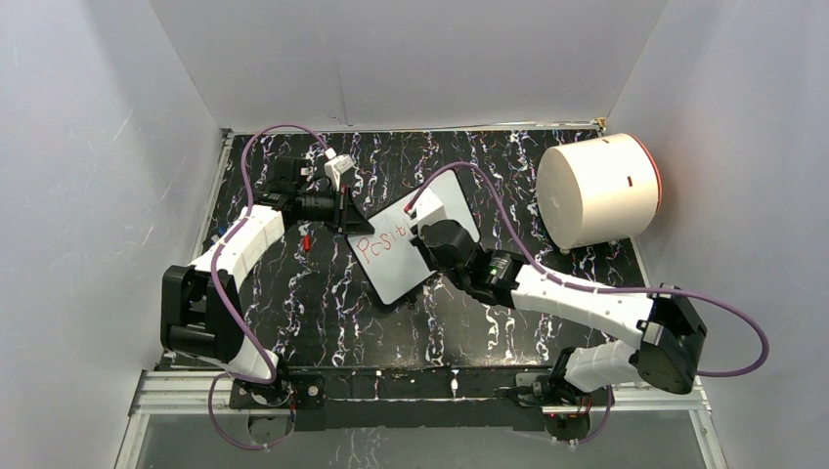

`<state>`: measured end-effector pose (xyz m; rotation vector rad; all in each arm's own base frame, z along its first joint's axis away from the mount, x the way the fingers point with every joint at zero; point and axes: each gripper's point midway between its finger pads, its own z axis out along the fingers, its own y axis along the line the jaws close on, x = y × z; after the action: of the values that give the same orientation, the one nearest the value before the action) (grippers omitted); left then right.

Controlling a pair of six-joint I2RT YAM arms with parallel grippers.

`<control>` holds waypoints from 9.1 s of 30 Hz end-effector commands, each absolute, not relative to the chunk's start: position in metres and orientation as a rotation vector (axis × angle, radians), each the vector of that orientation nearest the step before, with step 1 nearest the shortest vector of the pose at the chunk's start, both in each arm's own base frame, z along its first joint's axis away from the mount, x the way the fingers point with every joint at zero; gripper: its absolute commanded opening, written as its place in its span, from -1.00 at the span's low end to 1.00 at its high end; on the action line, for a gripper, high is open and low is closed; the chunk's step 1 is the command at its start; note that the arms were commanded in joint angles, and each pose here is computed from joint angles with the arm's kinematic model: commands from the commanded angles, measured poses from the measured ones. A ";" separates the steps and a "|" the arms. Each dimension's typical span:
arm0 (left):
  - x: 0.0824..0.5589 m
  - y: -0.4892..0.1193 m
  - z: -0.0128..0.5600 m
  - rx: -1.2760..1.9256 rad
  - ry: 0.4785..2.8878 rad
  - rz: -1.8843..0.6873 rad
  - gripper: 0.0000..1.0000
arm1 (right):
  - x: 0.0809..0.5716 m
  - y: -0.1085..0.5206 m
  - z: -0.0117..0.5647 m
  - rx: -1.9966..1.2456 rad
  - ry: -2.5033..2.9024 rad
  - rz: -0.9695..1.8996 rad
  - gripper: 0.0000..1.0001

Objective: Write a sentence on the whiteboard

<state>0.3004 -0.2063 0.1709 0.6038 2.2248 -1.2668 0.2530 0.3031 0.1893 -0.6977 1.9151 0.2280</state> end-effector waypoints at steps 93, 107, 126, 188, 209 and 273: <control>0.288 -0.202 0.137 0.563 2.390 -1.223 -1.00 | 0.275 0.294 0.185 -0.661 1.925 0.209 -1.00; 0.287 -0.203 0.138 0.565 2.391 -1.232 -1.00 | 0.285 0.298 0.206 -0.627 1.857 0.209 -1.00; 0.288 -0.202 0.136 0.570 2.398 -1.208 -1.00 | 0.291 0.303 0.233 -0.587 1.787 0.239 -1.00; 0.289 -0.201 0.136 0.566 2.404 -1.192 -1.00 | 0.290 0.290 0.207 -0.568 1.878 0.251 -1.00; 0.288 -0.201 0.136 0.566 2.403 -1.197 -1.00 | 0.298 0.295 0.211 -0.563 1.856 0.253 -1.00; 0.290 -0.202 0.136 0.569 2.401 -1.194 -1.00 | 0.299 0.286 0.225 -0.548 1.825 0.284 -1.00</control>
<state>0.3005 -0.2077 0.1688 0.6100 2.2415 -1.2524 0.2916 0.2734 0.2034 -0.5663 1.8905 0.2342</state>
